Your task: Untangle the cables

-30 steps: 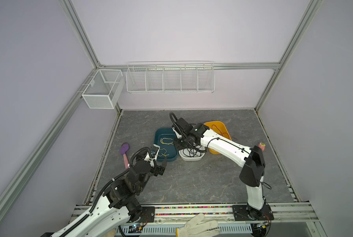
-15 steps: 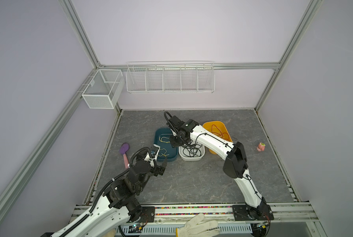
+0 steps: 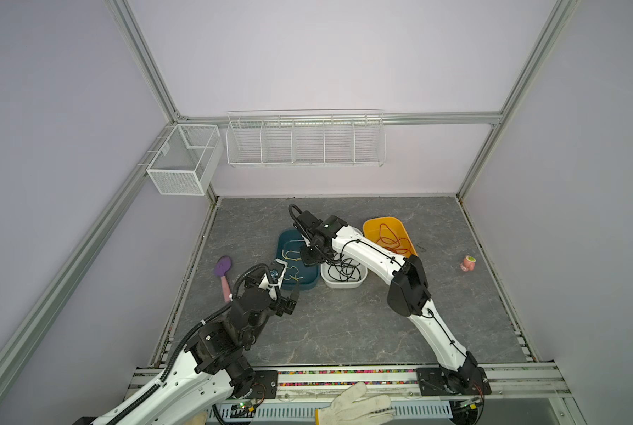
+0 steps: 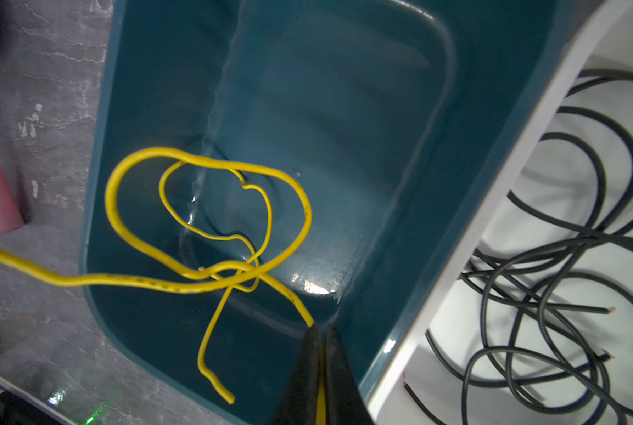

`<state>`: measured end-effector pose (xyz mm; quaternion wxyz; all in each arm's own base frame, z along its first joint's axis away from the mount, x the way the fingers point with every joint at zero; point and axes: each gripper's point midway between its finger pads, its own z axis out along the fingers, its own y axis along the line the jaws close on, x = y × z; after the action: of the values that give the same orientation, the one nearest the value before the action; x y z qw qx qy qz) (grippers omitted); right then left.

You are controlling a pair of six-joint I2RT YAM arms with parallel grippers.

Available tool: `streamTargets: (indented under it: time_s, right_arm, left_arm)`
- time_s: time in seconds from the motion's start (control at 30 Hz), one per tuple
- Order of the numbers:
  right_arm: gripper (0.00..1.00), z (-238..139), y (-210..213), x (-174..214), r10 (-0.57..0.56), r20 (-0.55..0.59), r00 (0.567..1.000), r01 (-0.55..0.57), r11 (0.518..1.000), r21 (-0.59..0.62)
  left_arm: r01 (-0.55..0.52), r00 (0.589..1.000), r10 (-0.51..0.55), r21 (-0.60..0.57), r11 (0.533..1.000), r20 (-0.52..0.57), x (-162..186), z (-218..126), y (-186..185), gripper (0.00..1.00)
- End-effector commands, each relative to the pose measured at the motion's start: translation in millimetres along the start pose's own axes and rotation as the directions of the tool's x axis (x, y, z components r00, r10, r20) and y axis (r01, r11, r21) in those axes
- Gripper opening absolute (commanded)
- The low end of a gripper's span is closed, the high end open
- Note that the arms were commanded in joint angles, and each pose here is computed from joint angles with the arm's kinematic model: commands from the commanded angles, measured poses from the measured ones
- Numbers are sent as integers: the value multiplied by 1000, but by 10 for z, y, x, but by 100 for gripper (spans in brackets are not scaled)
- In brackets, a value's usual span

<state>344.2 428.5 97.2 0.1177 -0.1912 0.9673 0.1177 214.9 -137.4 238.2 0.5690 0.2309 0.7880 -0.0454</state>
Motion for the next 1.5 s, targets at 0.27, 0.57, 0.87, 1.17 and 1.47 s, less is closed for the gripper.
streamTargets:
  time_s: [0.27, 0.57, 0.87, 1.17, 1.47]
  right_arm:
    - [13, 16, -8, 40, 11, -31, 999, -11, 1000, -2]
    - [23, -88, 13, -11, -5, -6, 1000, 4, 1000, -11]
    - [43, -282, 55, -107, -24, 45, 999, 25, 999, -26]
    - [66, -686, 67, -194, -53, 119, 991, 57, 998, -29]
    - [99, -1491, -68, -266, -108, 279, 954, 106, 994, 22]
  left_arm:
    - [-21, 1000, 21, 15, 1000, -1, 29, 13, -32, 100]
    - [-23, 1000, 23, 16, 1000, -5, 37, 17, -38, 100]
    - [-26, 1000, 26, 17, 1000, -12, 54, 29, -45, 100]
    - [-28, 999, 28, 21, 999, -17, 64, 34, -55, 100]
    - [-27, 999, 28, 22, 999, -24, 79, 45, -62, 100]
